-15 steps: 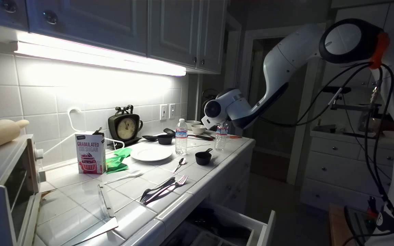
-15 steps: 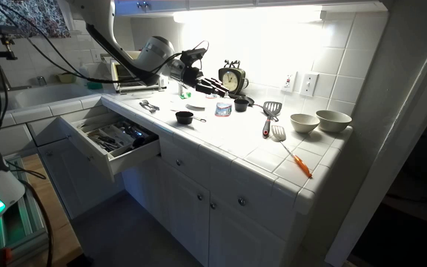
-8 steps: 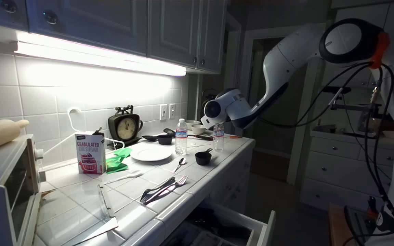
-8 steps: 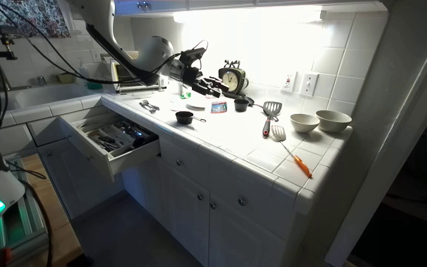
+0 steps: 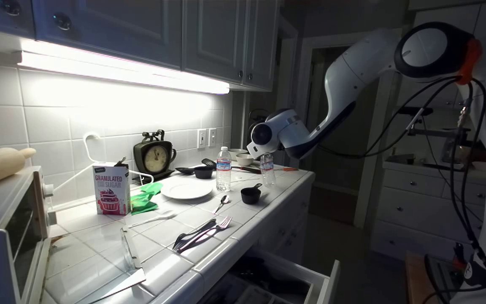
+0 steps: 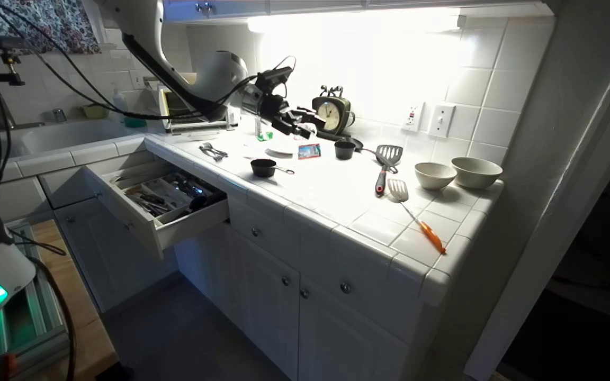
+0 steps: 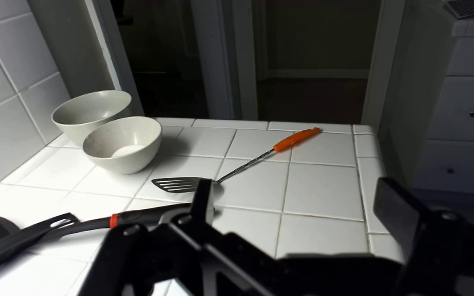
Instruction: Place the water bottle on the right upright.
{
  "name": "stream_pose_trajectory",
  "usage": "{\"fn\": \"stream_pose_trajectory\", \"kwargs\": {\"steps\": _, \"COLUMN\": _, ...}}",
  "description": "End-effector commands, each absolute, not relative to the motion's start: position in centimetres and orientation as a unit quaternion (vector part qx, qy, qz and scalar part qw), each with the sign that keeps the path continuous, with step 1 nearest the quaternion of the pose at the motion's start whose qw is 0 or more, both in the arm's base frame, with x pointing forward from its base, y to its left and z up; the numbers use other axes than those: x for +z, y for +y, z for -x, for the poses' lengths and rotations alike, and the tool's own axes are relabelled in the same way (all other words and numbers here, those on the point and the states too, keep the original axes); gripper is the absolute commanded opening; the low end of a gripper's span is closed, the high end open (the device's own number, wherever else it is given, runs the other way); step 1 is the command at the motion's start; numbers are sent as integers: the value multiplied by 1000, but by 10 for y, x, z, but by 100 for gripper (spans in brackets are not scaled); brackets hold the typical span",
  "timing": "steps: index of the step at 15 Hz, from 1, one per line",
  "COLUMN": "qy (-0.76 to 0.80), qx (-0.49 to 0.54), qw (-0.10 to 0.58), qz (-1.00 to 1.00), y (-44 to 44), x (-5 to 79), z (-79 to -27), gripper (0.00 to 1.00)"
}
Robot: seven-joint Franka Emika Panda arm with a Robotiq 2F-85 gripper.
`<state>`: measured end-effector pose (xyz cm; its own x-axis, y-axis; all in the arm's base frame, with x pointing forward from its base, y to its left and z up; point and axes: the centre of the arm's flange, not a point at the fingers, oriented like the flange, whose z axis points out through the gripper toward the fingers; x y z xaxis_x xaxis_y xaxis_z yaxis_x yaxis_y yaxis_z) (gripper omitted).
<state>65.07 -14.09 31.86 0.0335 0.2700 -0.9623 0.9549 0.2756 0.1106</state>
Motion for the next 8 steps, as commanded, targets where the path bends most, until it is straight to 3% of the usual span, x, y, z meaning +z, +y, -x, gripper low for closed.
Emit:
{"fn": "stream_pose_trajectory", "kwargs": {"steps": 1, "qy": 607, "qx": -330, "qw": 526, "qz": -496, "y": -139, "x": 322, "z": -639, "gripper": 100}}
{"fn": "stream_pose_trajectory", "kwargs": {"steps": 8, "qy": 604, "qx": -329, "qw": 524, "qz": -502, "y": -144, "x": 325, "z": -638, "gripper": 100}}
